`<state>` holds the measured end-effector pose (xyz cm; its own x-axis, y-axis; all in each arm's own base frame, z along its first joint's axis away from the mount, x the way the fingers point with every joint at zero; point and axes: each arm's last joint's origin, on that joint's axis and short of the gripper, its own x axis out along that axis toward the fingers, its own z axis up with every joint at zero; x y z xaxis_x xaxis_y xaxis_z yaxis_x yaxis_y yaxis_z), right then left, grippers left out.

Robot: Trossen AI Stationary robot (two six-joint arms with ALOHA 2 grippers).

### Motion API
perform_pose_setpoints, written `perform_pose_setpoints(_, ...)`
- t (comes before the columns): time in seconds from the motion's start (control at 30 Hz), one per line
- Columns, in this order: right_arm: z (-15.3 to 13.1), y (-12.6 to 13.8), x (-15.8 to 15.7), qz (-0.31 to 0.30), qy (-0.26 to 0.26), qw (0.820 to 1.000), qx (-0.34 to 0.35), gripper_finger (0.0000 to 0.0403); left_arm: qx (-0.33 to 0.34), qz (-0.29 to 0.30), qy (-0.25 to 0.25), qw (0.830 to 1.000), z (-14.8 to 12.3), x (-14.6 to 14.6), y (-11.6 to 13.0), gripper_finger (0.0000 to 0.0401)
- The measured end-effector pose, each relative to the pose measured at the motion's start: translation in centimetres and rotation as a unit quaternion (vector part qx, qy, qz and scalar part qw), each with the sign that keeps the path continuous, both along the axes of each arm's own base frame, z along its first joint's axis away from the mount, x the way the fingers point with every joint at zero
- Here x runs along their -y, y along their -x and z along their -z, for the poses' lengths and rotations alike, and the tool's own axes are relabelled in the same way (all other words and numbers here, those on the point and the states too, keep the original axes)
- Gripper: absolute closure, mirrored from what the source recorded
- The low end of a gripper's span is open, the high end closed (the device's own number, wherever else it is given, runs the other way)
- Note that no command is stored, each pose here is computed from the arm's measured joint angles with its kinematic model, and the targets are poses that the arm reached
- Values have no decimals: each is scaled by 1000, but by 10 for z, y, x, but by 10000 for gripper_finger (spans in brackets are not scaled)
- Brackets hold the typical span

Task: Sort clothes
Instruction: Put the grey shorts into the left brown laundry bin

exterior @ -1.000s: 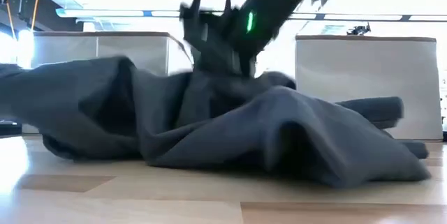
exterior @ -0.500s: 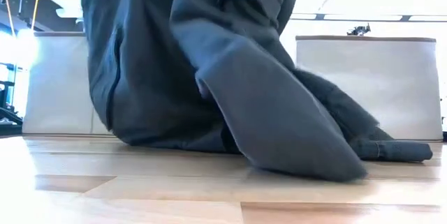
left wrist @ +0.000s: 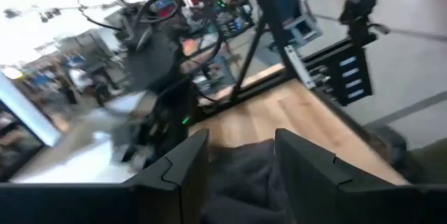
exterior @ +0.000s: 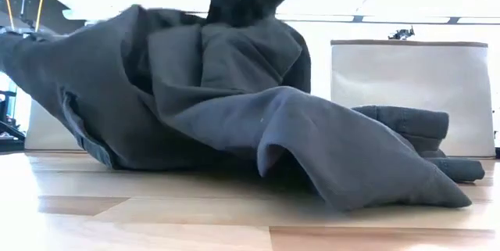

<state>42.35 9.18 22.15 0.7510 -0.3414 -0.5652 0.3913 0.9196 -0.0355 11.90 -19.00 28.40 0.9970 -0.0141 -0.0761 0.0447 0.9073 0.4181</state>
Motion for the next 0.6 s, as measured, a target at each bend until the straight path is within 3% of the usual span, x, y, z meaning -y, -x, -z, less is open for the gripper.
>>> perform_pose_setpoints(0.13, 18, -2, 26, 14, -67, 996, -60, 236, -21, -20, 38, 999, 7, -7, -10, 247)
perform_pose_setpoints(0.27, -2, 5, 45, 58, -114, 984, -125, 185, -52, -69, 58, 995, 18, -20, -21, 247)
perform_pose_setpoints(0.4, -32, 10, 42, 89, -62, 982, -157, 178, -88, -120, 86, 985, 30, -36, -30, 247)
perform_pose_setpoints(0.6, -72, 13, 9, 74, 33, 989, -124, 180, -136, -173, 134, 966, 44, -54, -35, 247)
